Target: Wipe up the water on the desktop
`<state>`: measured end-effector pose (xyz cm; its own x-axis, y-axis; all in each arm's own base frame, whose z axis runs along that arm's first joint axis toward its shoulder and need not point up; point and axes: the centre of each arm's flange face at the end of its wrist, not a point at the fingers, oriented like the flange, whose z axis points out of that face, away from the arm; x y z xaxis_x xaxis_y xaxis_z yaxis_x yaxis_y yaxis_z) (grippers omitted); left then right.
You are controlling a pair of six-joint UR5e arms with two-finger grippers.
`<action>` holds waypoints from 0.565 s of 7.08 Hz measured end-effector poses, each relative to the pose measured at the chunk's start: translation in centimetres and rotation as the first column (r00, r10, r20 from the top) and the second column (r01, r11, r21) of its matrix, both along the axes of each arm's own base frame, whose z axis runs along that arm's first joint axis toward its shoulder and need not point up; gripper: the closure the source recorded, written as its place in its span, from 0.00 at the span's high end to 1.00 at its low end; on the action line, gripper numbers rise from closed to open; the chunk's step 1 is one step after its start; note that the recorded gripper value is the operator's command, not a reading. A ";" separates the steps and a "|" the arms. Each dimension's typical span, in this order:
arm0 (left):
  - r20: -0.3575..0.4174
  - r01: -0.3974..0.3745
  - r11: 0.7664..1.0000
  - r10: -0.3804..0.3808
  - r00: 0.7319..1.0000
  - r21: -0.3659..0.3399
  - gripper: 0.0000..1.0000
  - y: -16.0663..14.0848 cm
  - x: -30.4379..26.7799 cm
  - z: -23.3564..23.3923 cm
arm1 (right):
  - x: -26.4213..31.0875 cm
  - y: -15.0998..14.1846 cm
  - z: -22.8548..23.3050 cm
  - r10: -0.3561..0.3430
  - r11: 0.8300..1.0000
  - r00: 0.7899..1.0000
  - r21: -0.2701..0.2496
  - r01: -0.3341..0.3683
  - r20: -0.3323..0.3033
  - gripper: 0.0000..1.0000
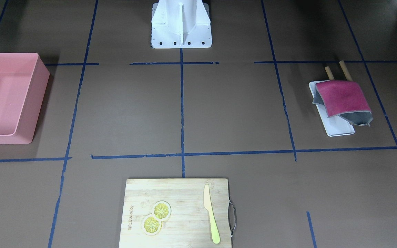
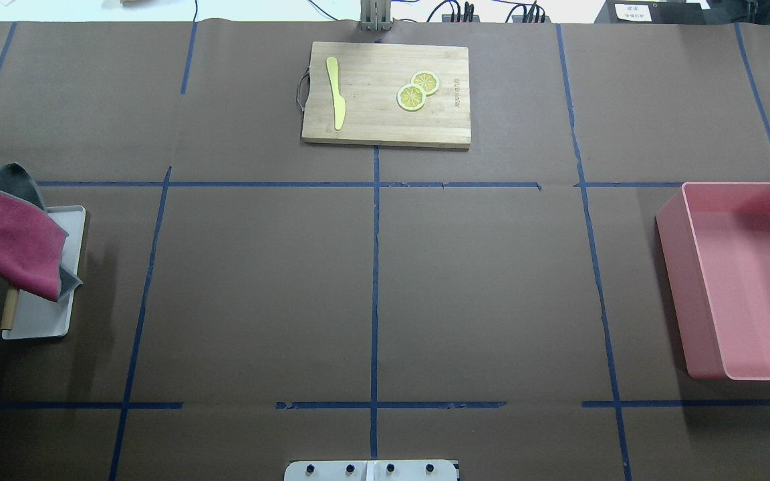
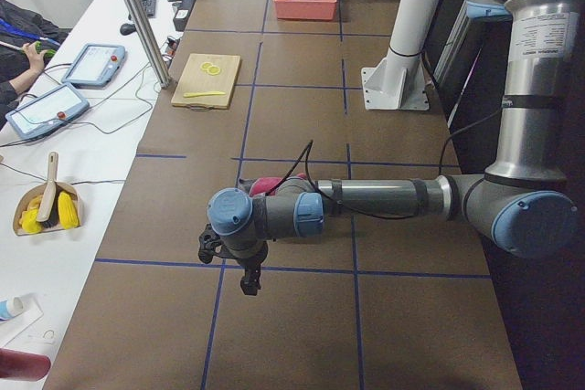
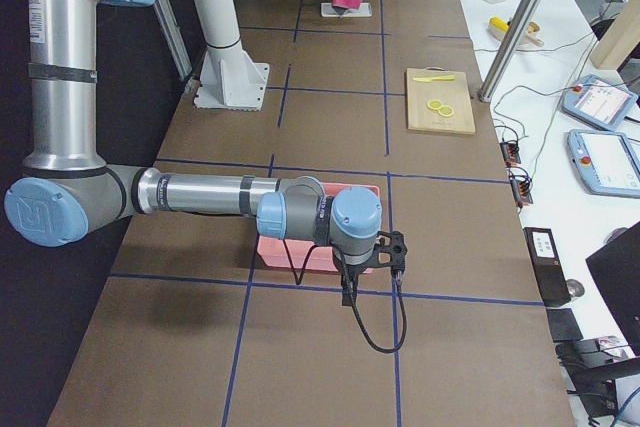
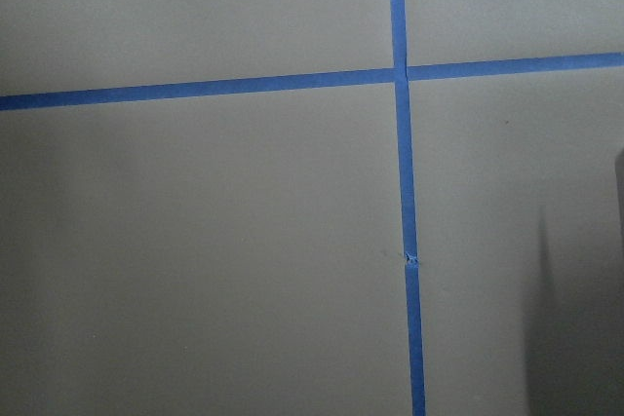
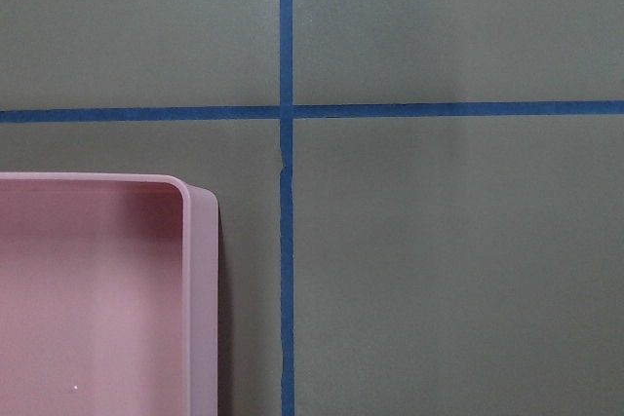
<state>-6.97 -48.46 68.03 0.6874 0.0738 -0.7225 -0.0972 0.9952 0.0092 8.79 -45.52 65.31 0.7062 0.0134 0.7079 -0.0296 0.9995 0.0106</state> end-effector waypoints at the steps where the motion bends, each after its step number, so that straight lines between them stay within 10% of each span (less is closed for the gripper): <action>1: 0.000 0.000 1.000 0.000 1.000 0.000 1.00 0.0 0.0 0.0 | 0.0 0.0 0.0 0.000 1.000 1.000 0.000 0.000 0.000 1.00; 4: 0.000 -0.003 1.000 0.003 1.000 0.009 1.00 -0.1 0.0 -0.2 | 0.0 0.0 0.6 0.001 1.000 1.000 -0.005 -0.001 0.001 1.00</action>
